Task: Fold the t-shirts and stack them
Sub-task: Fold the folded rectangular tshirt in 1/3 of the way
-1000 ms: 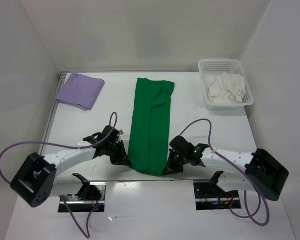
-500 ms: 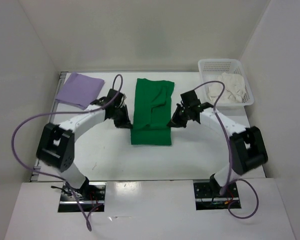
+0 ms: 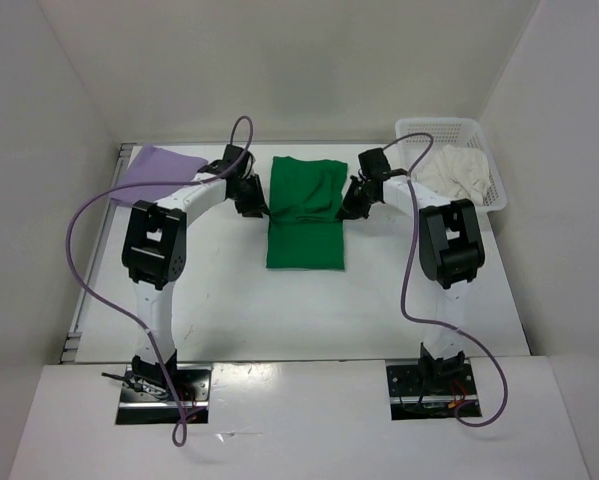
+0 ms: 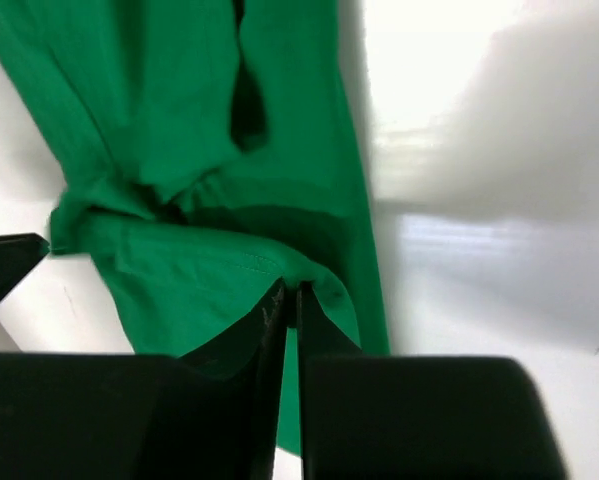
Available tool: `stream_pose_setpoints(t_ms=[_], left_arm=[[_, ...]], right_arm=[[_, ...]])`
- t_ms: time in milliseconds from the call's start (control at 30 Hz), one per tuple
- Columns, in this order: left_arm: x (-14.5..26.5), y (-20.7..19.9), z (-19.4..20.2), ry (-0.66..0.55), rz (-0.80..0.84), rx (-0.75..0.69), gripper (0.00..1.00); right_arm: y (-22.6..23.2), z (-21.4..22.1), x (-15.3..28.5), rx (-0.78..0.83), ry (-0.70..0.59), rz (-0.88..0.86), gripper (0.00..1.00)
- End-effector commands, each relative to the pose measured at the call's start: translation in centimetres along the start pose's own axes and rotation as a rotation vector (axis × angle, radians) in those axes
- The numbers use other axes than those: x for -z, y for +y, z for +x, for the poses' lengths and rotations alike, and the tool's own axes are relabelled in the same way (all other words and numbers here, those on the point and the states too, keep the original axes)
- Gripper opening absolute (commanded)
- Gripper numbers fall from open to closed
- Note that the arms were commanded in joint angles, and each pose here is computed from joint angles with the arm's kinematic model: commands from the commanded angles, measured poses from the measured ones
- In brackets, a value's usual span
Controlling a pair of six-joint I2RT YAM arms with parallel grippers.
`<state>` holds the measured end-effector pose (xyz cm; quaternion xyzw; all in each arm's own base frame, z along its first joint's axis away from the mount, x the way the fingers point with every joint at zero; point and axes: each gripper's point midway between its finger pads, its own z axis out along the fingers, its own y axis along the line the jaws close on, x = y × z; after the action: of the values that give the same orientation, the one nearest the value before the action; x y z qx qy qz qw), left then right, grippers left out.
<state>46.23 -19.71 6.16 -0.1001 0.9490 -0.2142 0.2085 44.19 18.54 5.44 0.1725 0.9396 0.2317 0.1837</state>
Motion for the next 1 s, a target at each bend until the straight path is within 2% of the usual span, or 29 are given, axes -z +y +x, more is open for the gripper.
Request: stream_pose_setpoints(t_ms=[0,67,167,300,333,367,433,500,533,667,867,933,967], left_arm=[[-0.8,0.4,-1.0,-0.012,-0.014,-0.02,0.42],[0.4,-0.1,-1.3,-0.045,0.006,-0.017,0.5],[4.6,-2.1,-2.6,-0.158,0.068,-0.013,0.54],[6.4,-4.6,3.0,-0.066,0.177,-0.001,0.5],[5.4,-5.1,6.2,-0.013,0.189,-0.016,0.48],[5.0,-5.5,7.9,0.014,0.202,-0.017,0.48],[4.1,-6.1,10.2,0.044,0.214,-0.01,0.48],[2.2,-4.8,12.5,0.106,0.184,0.008,0.47],[1.4,-4.2,13.0,0.127,0.167,0.014,0.47],[0.2,-1.7,13.4,0.107,0.072,-0.007,0.45],[0.4,2.8,19.4,0.222,0.008,0.04,0.44],[1.7,2.9,20.6,0.23,0.018,0.043,0.44],[2.2,4.0,22.5,0.26,-0.004,0.054,0.44]], right_arm=[[-0.2,-2.0,-0.2,0.025,-0.034,0.022,0.15],[0.4,-2.2,0.0,0.028,-0.035,0.005,0.26],[1.1,-2.4,2.7,0.029,-0.083,-0.007,0.33],[1.1,0.2,5.3,0.01,-0.101,-0.045,0.37],[0.2,2.1,5.7,0.014,-0.082,-0.037,0.37],[0.7,3.5,5.5,0.021,-0.066,-0.055,0.28],[-0.2,6.4,4.9,0.02,-0.014,-0.045,0.17],[0.2,8.3,4.0,0.041,0.019,-0.046,0.06],[0.1,9.2,3.2,0.046,0.052,-0.038,0.04],[-0.5,11.5,1.2,0.077,0.101,0.013,0.04],[-4.2,14.9,1.0,0.027,0.142,0.09,0.01],[-5.1,18.0,1.5,0.043,0.185,0.106,0.01],[-5.1,19.0,1.8,0.037,0.195,0.108,0.01]])
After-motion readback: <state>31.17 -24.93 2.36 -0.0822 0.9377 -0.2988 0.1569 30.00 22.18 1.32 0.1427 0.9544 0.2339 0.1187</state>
